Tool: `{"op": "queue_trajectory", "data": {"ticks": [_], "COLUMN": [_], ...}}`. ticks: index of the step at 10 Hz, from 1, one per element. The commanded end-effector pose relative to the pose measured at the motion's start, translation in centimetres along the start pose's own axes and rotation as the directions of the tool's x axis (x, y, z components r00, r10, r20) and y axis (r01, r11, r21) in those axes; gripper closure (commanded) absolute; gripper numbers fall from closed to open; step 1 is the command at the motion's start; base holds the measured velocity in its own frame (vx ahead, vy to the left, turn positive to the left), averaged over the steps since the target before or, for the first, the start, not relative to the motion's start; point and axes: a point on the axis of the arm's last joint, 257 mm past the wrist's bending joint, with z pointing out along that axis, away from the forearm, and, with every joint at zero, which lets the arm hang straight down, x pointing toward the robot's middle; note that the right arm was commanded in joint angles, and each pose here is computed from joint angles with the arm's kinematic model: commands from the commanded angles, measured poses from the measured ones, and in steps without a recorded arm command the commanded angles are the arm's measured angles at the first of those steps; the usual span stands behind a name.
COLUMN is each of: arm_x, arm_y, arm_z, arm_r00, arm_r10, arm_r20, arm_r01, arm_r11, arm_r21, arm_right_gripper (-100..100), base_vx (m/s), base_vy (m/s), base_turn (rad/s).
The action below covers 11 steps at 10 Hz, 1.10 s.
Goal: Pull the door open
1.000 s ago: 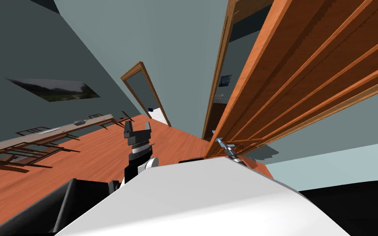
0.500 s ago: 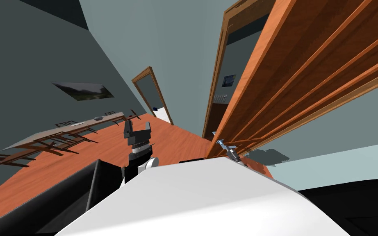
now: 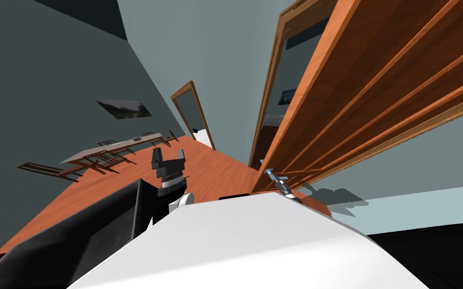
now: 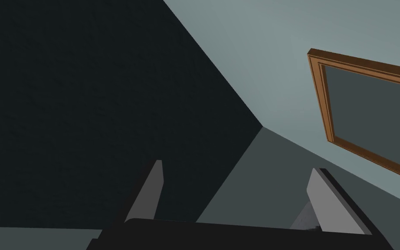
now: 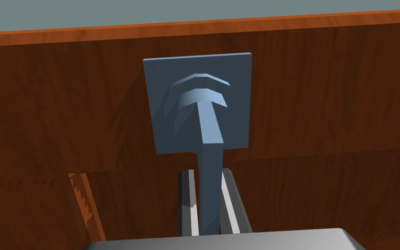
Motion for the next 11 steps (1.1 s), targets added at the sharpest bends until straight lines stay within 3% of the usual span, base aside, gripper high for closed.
{"op": "queue_trajectory", "data": {"ticks": [1, 4, 5, 6, 7, 10, 11], "arm_x": [0.1, 0.3, 0.4, 0.5, 0.7, 0.8, 1.0], "arm_y": [-0.5, -0.6, -0.6, -0.7, -0.7, -0.7, -0.7], "arm_z": [0.77, 2.53, 3.68, 4.07, 5.27, 6.07, 7.26], "arm_r00": [1.000, 1.000, 0.999, 0.999, 0.999, 0.999, 0.998], "arm_r10": [0.000, -0.001, -0.001, -0.001, -0.001, -0.001, -0.001], "arm_r20": [0.011, 0.025, 0.034, 0.037, 0.045, 0.051, 0.058], "arm_r01": [0.000, 0.001, 0.001, 0.001, 0.001, 0.001, 0.001], "arm_r11": [1.000, 1.000, 1.000, 1.000, 1.000, 1.000, 1.000], "arm_r21": [0.007, 0.004, 0.003, 0.002, 0.001, 0.001, 0.001], "arm_right_gripper": [100, 100, 100, 100, 100, 100, 100], "base_vx": [-0.240, -0.186, -0.210, -0.177, -0.208, -0.129, -0.155], "base_vy": [-0.040, -0.066, -0.062, -0.045, -0.075, -0.036, -0.022], "base_turn": [0.150, 0.121, 0.170, 0.149, 0.178, 0.063, 0.158]}}
